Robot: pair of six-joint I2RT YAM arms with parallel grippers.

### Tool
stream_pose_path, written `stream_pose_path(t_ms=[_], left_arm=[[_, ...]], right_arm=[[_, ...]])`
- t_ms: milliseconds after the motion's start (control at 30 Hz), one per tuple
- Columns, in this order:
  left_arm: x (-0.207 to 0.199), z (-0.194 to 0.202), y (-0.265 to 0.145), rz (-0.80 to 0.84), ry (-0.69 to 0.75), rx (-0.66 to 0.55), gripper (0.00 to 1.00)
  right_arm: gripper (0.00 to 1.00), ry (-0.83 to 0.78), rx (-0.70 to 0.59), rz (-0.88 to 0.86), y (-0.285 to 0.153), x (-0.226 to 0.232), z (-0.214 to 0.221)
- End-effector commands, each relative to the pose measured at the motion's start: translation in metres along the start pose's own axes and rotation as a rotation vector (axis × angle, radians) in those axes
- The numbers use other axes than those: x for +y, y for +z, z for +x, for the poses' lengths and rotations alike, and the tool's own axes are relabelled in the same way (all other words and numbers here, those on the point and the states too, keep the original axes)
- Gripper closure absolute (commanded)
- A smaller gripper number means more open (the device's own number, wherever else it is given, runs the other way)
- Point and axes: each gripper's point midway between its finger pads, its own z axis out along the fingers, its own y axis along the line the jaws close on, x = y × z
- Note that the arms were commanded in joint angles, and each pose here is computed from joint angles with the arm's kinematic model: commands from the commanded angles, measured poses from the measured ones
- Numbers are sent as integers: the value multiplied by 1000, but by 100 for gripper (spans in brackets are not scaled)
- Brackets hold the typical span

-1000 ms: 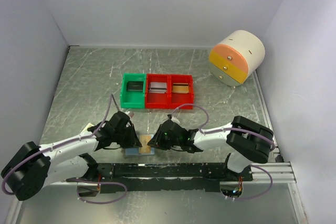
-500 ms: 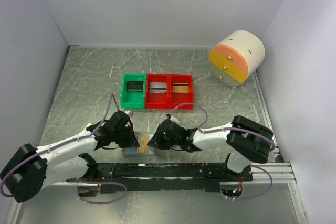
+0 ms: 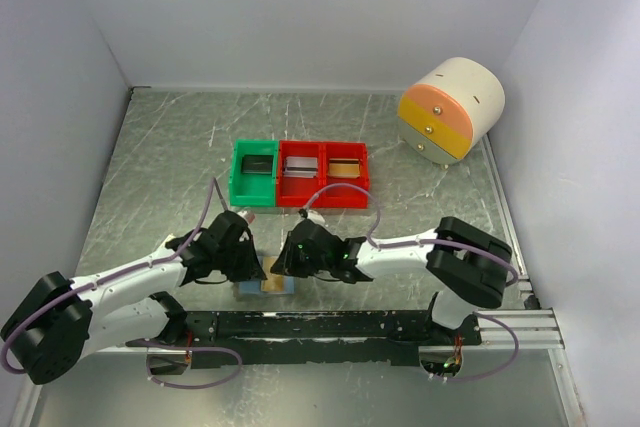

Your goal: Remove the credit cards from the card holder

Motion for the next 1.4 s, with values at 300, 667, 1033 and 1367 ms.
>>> stream_pose_path(t_ms=[300, 667, 1033, 1367], left_arm=[[11, -11, -13, -92, -6, -60, 58], [-1, 2, 7, -2, 5, 29, 71], [26, -5, -7, -176, -11, -14, 93], [19, -5, -8, -137, -14, -17, 92]], right_arm=[[83, 78, 59, 302, 2, -91, 33], [82, 73, 70, 296, 5, -88, 34], [82, 88, 76, 333, 3, -96, 37], [82, 81, 90, 324, 6, -95, 39]])
